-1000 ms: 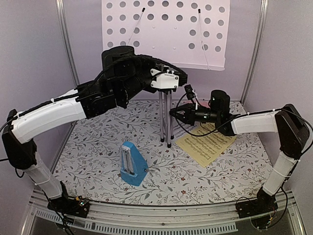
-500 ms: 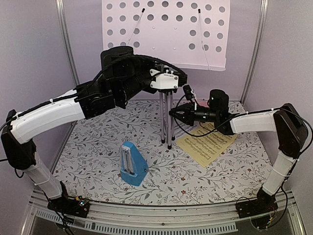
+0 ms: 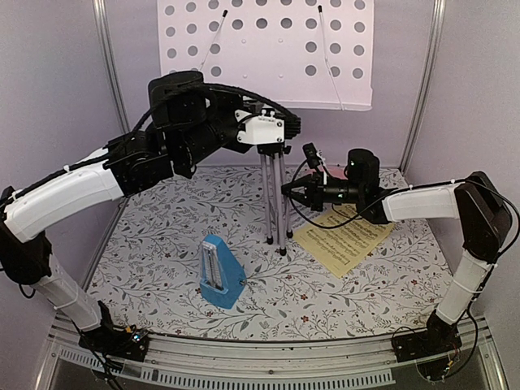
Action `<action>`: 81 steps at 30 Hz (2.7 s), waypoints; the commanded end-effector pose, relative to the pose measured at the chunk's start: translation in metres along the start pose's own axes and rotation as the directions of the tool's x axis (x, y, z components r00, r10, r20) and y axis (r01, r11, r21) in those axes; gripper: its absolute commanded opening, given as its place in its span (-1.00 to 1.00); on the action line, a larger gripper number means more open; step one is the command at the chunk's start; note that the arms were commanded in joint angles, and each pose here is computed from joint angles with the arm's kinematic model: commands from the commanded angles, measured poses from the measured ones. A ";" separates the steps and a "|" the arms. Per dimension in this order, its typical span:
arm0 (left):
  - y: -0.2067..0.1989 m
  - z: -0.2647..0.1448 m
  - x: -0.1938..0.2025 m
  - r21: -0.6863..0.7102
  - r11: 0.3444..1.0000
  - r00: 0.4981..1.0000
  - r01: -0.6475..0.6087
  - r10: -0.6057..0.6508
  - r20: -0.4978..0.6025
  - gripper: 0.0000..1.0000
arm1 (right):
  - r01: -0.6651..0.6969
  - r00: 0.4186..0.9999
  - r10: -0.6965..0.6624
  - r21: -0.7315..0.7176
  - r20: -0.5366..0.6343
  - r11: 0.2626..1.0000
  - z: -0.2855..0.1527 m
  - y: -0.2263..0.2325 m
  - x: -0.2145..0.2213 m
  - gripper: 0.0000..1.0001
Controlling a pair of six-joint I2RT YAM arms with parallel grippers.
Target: Set up the instrument practice props
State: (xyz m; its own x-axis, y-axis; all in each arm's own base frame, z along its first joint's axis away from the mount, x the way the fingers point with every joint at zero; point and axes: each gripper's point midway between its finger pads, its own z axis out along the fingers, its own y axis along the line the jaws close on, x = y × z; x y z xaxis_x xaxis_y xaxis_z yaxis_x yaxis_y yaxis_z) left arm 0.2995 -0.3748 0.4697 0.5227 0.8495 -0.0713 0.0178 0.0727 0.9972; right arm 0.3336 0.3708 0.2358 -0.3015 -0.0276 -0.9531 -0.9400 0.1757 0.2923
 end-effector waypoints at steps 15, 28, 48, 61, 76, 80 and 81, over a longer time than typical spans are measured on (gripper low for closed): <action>0.128 -0.047 0.010 -0.377 0.894 0.970 0.243 -0.222 0.097 -1.00 | 0.043 0.999 -0.043 0.035 -0.009 0.998 0.010 -0.009 -0.009 -0.23; 0.121 -0.041 0.008 -0.368 0.906 0.978 0.208 -0.192 0.081 -1.00 | 0.050 0.999 -0.050 0.001 -0.016 0.999 0.028 -0.013 -0.010 0.55; 0.071 -0.026 0.036 -0.284 0.939 0.980 0.193 -0.200 0.007 -1.00 | 0.069 0.998 -0.069 0.019 -0.011 0.997 0.061 -0.050 -0.017 0.98; 0.054 -0.011 0.072 -0.254 0.944 0.973 0.209 -0.228 -0.044 -1.00 | 0.041 0.999 -0.041 -0.005 -0.011 0.999 0.081 -0.067 -0.018 0.98; 0.056 0.009 0.061 -0.248 0.957 0.985 0.153 -0.167 -0.037 -1.00 | 0.049 0.998 -0.049 0.014 -0.035 0.999 0.080 -0.083 0.002 0.98; 0.045 0.013 0.058 -0.219 0.969 0.991 0.116 -0.129 -0.042 -1.00 | 0.049 0.998 -0.049 0.011 -0.039 0.999 0.082 -0.086 0.005 0.98; 0.044 0.013 0.057 -0.216 0.970 0.991 0.115 -0.127 -0.040 -0.99 | 0.048 0.998 -0.048 0.011 -0.040 0.999 0.083 -0.086 0.006 0.98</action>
State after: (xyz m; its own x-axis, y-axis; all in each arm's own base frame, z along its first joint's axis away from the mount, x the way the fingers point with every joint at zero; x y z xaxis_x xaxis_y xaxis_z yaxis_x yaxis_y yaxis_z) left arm 0.3549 -0.3333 0.4524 0.4253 0.9017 -0.0785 -0.0164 0.0944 0.9954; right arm 0.4252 0.4296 0.2087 -0.2633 -0.0637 -0.9626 -0.9474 0.2053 0.2456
